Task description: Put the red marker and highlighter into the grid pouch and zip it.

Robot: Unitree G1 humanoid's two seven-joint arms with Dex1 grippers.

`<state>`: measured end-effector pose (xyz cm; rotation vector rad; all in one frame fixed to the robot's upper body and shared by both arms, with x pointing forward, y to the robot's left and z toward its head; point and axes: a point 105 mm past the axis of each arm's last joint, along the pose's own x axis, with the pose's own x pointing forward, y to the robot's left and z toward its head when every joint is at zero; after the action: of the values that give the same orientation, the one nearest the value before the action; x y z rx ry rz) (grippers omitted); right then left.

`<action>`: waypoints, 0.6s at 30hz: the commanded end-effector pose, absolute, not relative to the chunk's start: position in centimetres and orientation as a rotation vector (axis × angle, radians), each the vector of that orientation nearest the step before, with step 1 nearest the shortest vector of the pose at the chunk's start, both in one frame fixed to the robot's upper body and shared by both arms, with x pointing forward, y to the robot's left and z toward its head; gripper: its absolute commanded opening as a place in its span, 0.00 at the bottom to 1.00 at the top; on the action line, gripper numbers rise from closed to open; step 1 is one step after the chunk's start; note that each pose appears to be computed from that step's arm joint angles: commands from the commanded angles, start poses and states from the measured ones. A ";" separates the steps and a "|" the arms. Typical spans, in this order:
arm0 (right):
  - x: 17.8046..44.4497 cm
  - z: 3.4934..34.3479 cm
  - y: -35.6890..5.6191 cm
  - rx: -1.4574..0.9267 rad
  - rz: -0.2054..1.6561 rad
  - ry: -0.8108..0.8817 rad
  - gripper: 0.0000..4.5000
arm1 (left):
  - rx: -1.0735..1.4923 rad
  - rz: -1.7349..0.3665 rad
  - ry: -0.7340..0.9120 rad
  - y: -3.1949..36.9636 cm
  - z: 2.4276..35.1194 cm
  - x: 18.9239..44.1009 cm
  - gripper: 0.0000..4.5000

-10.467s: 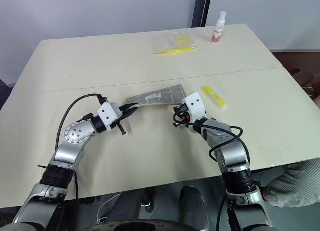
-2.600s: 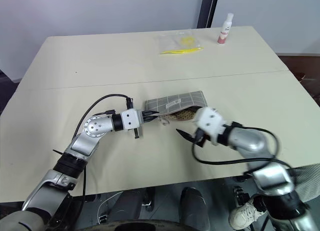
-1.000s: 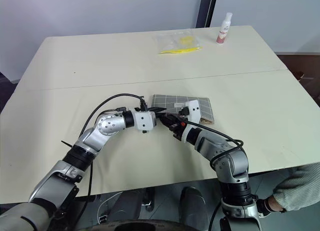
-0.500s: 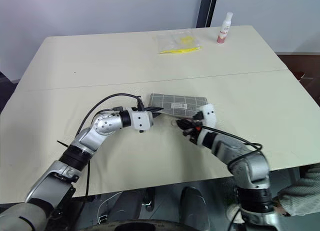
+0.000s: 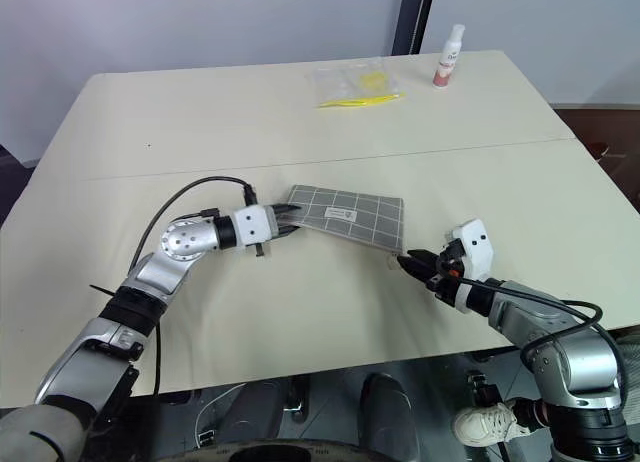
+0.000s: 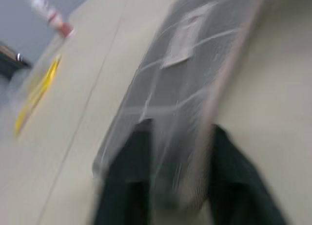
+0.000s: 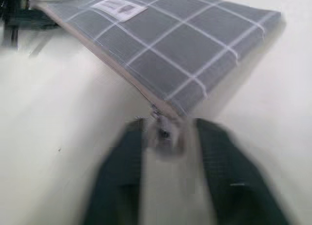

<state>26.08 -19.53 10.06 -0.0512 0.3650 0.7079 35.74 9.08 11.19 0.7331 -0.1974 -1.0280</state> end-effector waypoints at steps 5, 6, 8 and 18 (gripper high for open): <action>24.5 12.9 -20.6 -0.291 0.826 0.224 0.99 | 0.579 -0.987 -0.251 11.9 14.2 35.0 1.00; 24.6 13.2 -20.9 -0.288 0.813 0.207 0.99 | 0.533 -0.993 -0.243 12.3 14.4 34.6 1.00; 24.3 13.9 -21.3 -0.294 0.810 0.169 0.99 | 0.460 -0.989 -0.231 13.4 14.9 33.7 1.00; 22.2 12.7 -23.6 -0.369 0.757 0.141 0.99 | 0.279 -0.786 -0.049 19.8 13.5 33.0 1.00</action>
<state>22.10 -23.05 12.15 -0.3468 0.1740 0.7834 32.80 19.05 12.35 0.2943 -0.0002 -0.8264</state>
